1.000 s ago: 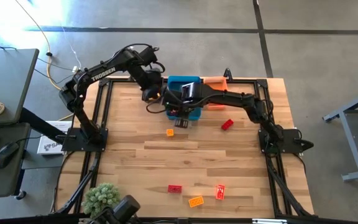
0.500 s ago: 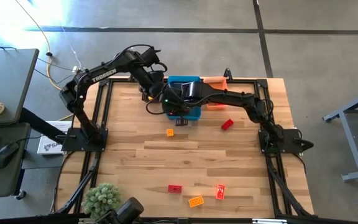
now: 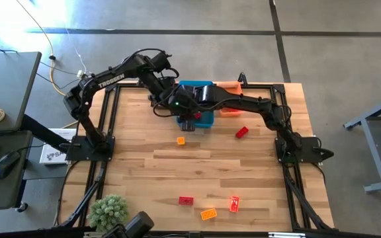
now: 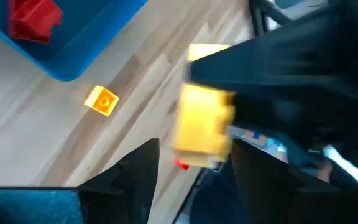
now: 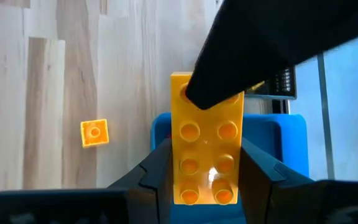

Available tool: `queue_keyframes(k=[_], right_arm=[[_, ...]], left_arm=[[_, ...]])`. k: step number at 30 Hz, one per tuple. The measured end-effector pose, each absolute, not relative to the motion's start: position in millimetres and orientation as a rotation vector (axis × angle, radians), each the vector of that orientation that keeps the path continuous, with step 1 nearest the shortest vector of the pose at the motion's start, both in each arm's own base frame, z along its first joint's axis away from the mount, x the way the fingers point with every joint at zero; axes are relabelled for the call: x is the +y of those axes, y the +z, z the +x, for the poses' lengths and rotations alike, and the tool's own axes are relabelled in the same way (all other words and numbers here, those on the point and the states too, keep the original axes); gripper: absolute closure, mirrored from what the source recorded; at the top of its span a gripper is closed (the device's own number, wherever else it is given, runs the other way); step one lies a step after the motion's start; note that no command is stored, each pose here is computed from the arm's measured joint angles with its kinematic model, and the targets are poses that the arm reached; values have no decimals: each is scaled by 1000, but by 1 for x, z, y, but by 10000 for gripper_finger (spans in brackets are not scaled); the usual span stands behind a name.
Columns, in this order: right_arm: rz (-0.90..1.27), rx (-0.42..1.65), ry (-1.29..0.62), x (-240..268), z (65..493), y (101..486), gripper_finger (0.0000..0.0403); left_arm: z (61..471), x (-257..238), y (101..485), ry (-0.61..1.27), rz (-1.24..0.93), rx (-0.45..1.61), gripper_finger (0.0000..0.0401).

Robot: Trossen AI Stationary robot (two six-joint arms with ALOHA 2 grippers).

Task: Sort & place blocks by color
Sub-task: Put the yellow game piece into the black bin

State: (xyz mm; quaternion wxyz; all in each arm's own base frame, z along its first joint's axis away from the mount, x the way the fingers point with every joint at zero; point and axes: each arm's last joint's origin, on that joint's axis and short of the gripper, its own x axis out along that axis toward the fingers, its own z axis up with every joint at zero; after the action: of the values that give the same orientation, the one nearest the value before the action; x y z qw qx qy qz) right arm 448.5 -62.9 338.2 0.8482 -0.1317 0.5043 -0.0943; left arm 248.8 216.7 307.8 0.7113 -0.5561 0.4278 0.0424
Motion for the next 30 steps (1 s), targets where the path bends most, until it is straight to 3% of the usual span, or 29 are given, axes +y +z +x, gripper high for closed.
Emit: queue_keyframes(k=[21, 30], right_arm=[[-119, 964, -266, -61, 447, 352, 293], [-74, 965, -310, -61, 446, 351, 293]], left_arm=[[257, 217, 310, 49, -1179, 892, 215], [257, 217, 311, 14, -1118, 882, 278]])
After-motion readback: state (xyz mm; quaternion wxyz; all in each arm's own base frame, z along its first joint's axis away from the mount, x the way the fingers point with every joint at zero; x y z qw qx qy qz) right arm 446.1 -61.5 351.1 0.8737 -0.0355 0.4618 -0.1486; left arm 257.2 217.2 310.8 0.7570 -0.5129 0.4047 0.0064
